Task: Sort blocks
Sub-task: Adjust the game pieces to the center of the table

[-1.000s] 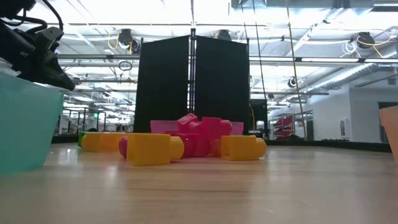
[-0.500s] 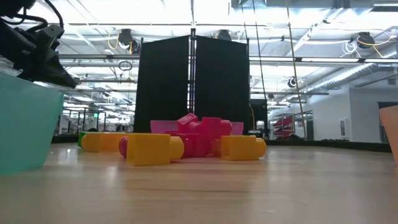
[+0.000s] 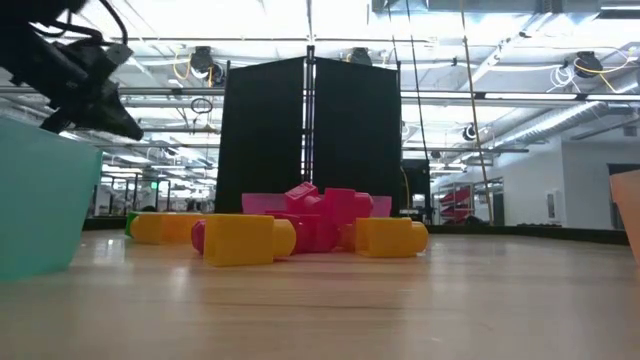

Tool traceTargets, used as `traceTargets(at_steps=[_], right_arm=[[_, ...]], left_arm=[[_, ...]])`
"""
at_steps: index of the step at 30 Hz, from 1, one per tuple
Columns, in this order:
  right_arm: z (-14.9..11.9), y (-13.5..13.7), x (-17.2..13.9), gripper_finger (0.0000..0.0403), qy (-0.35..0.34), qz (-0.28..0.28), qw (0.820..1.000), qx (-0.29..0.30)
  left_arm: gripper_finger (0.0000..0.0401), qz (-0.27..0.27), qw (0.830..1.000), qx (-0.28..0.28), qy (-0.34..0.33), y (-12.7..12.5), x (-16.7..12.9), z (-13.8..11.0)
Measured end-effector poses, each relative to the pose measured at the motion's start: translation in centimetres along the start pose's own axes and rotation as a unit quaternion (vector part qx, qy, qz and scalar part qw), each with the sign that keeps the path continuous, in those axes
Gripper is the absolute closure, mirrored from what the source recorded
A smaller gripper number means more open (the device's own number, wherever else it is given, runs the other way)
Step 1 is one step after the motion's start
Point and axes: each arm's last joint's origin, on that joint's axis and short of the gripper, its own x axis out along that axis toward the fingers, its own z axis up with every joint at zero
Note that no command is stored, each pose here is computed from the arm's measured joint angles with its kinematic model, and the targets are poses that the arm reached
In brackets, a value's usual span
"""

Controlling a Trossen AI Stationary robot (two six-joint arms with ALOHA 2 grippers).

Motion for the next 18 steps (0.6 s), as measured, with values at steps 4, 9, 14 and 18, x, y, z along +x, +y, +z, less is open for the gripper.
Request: traceTargets(at_steps=[4, 9, 14, 18], right_arm=[[0.3, 0.2, -0.7, 0.0190, -0.016, 0.011, 1.000, -0.001], [0.3, 0.3, -1.0, 0.0195, -0.019, 0.014, 1.000, -0.002], [0.3, 0.3, -1.0, 0.0195, -0.019, 0.012, 1.000, -0.008], [0.3, 0.3, -1.0, 0.0195, -0.020, 0.012, 1.000, -0.014]], left_arm=[[0.0400, 0.039, 0.997, 0.010, 0.060, -0.8, 0.9, -0.3], [0.0401, 0.016, 0.989, 0.002, 0.144, -3.0, 1.1, 0.9], [0.0401, -0.004, 0.974, 0.031, 0.225, -4.9, 0.7, 2.8], [0.0401, -0.039, 0.962, 0.045, 0.268, -6.1, 0.7, 4.8]])
